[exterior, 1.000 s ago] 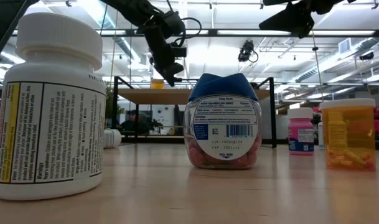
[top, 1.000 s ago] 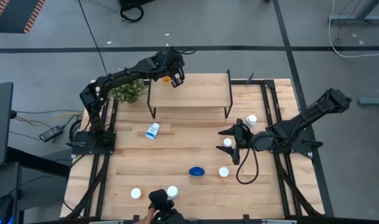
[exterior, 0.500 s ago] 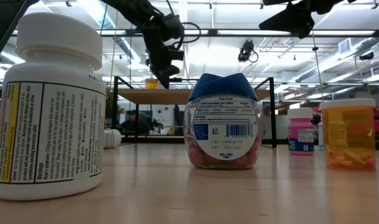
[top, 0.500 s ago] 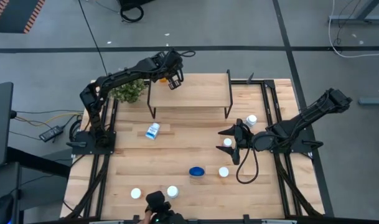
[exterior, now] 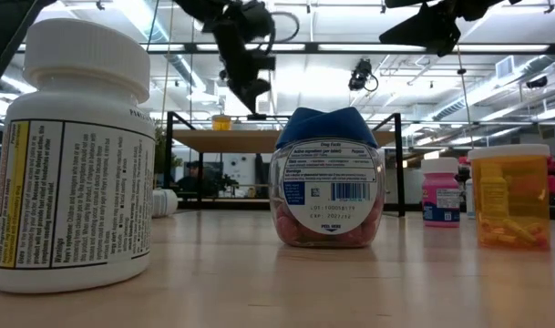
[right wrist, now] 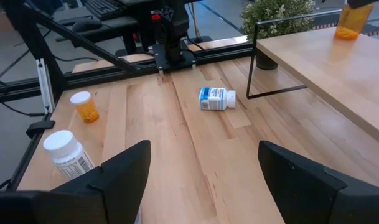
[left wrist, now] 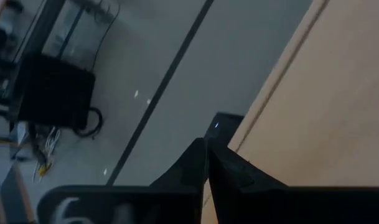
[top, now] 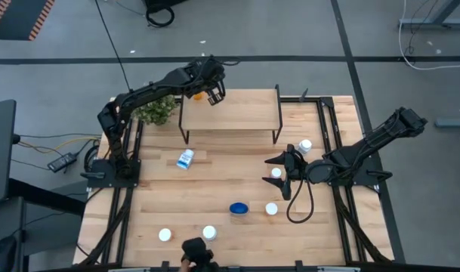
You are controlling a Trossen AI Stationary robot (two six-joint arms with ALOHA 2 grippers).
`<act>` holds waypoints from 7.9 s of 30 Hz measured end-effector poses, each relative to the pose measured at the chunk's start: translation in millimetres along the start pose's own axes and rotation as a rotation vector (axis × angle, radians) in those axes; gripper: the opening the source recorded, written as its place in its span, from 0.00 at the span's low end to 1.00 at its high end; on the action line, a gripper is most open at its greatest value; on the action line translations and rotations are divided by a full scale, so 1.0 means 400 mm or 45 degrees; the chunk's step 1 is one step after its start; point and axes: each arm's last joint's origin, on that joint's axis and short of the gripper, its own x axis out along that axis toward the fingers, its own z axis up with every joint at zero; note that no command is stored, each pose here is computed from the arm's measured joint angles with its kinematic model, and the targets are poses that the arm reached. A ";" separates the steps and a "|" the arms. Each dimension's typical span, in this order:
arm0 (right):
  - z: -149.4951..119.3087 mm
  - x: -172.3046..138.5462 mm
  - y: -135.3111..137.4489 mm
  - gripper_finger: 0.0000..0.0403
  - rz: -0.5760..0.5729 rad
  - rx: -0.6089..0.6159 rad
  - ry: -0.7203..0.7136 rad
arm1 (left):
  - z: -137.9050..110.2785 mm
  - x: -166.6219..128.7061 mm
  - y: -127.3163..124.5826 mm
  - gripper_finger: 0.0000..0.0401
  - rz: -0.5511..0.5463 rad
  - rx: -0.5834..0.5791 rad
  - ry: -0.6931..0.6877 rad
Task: Pick and place medicine bottles onto shelf by color
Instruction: Put the top orange pill bottle on the shelf, then put the white blue pill bottle on the shelf
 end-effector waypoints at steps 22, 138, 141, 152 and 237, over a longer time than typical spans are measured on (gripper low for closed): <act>-0.001 0.000 0.000 0.76 -0.002 0.011 0.003 | -0.049 -0.258 -0.137 0.23 -0.364 0.045 0.538; 0.010 0.025 -0.023 0.76 0.118 -0.250 0.029 | -0.464 -0.146 -0.356 0.85 -0.476 -0.898 0.714; 0.009 0.025 -0.023 0.76 0.127 -0.238 0.032 | -0.470 -0.133 -0.365 0.85 -0.453 -0.879 0.754; 0.008 0.025 -0.023 0.76 0.125 -0.235 0.039 | -0.489 -0.072 -0.412 0.85 -0.395 -0.791 0.855; -0.024 -0.002 0.011 0.76 0.142 -0.035 0.138 | -0.306 -0.224 -0.372 0.55 0.303 -1.069 -0.582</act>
